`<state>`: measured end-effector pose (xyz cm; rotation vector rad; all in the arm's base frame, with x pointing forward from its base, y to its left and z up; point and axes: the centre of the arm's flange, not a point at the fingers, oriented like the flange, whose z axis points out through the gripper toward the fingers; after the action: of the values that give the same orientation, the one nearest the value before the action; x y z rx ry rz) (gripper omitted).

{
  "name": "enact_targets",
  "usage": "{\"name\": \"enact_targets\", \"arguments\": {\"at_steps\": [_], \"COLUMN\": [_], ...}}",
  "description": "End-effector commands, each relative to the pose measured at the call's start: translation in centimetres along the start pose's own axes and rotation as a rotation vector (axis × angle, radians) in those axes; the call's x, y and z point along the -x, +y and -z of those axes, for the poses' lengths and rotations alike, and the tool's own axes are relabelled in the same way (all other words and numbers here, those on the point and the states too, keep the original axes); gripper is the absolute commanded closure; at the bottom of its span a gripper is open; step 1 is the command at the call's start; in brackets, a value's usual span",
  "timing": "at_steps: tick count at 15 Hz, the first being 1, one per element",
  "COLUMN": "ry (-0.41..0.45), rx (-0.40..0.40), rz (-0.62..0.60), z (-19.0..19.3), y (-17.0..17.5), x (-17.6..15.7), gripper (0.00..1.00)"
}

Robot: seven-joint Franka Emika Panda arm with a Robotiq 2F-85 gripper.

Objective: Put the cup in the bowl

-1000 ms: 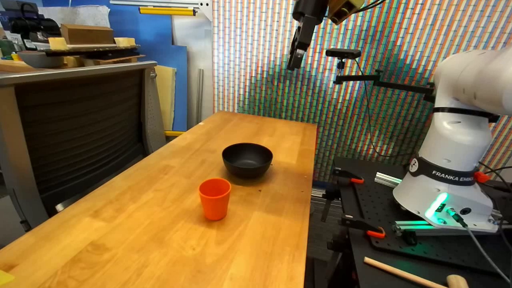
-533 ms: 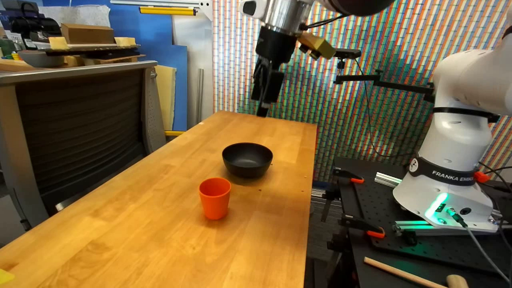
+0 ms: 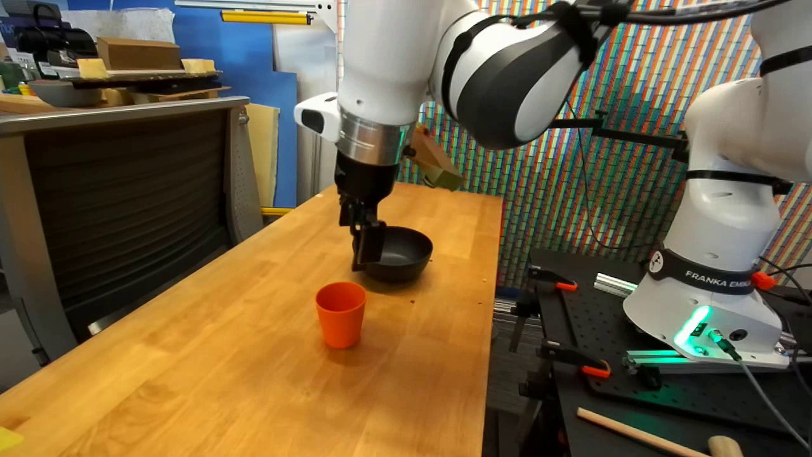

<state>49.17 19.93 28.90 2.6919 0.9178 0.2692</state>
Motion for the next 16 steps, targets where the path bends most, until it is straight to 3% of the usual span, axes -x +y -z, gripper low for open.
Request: {"name": "enact_targets", "arguments": {"at_steps": [1, 4, 5, 6, 12, 15, 16], "ry": [0.021, -0.003, -0.008, -0.017, -0.075, -0.089, -0.086], "rx": [0.026, 0.014, 0.022, 0.023, 0.005, -0.074, -0.098], "rz": [0.029, 0.031, 0.041, 0.04, 0.028, -0.018, -0.04], "z": [-4.2, -7.0, -7.9, -8.9, -10.9, -9.3, -8.6], "y": [-0.3, 0.0, 0.2, 0.7, 2.1, 1.4, 1.3], "x": [-5.5, -6.5, -6.5, -6.4, -4.8, -3.3, -2.9], "gripper": [0.0, 0.0, 0.07, 0.26, 0.72, 0.96, 0.98]}}
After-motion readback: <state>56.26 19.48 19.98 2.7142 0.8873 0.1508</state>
